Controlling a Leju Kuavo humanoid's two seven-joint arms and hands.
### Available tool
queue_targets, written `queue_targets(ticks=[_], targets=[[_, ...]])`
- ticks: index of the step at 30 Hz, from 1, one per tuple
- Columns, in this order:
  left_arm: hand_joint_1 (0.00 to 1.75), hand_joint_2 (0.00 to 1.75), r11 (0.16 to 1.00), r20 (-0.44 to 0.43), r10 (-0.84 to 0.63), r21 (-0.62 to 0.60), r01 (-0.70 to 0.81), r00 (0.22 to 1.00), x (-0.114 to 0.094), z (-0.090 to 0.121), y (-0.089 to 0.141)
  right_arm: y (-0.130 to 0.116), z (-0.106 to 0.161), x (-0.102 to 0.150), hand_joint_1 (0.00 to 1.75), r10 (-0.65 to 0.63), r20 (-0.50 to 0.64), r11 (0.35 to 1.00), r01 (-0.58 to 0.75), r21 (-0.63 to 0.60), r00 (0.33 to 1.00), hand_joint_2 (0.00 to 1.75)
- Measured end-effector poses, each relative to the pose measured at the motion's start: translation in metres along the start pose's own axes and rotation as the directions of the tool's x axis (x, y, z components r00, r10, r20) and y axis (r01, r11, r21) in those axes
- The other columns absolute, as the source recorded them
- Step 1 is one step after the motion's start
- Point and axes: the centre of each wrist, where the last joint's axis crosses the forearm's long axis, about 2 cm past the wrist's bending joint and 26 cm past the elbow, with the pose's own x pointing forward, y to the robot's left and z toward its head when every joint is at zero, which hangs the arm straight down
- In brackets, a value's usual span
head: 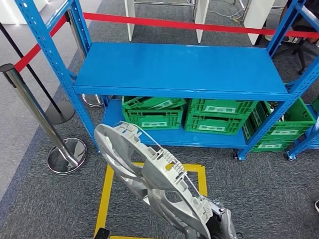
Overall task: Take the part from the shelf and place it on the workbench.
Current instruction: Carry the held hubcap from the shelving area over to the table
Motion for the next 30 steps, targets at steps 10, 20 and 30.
queue_targets(ticks=[10, 20, 30], targets=[[0.0, 1.75, 1.0, 0.004, -0.001, -0.006, 0.001, 1.0, 0.0009, -0.0002, -0.0009, -0.0004, -0.0014, -0.0002, 1.75, 0.02, 0.007, 0.999, -0.02, 0.027, 1.0, 1.75], [0.0, 1.75, 1.0, 0.003, -0.004, -0.009, 0.004, 1.0, 0.0002, 0.0, -0.0003, 0.002, -0.001, -0.0005, 1.75, 0.039, 0.007, 0.999, -0.039, 0.03, 0.999, 1.75], [0.0, 1.75, 1.0, 0.016, -0.009, -0.011, 0.009, 1.0, 0.0014, -0.0008, 0.0, 0.0017, -0.0019, -0.0022, 1.75, 0.07, 0.012, 0.997, -0.071, 0.044, 0.997, 1.75]])
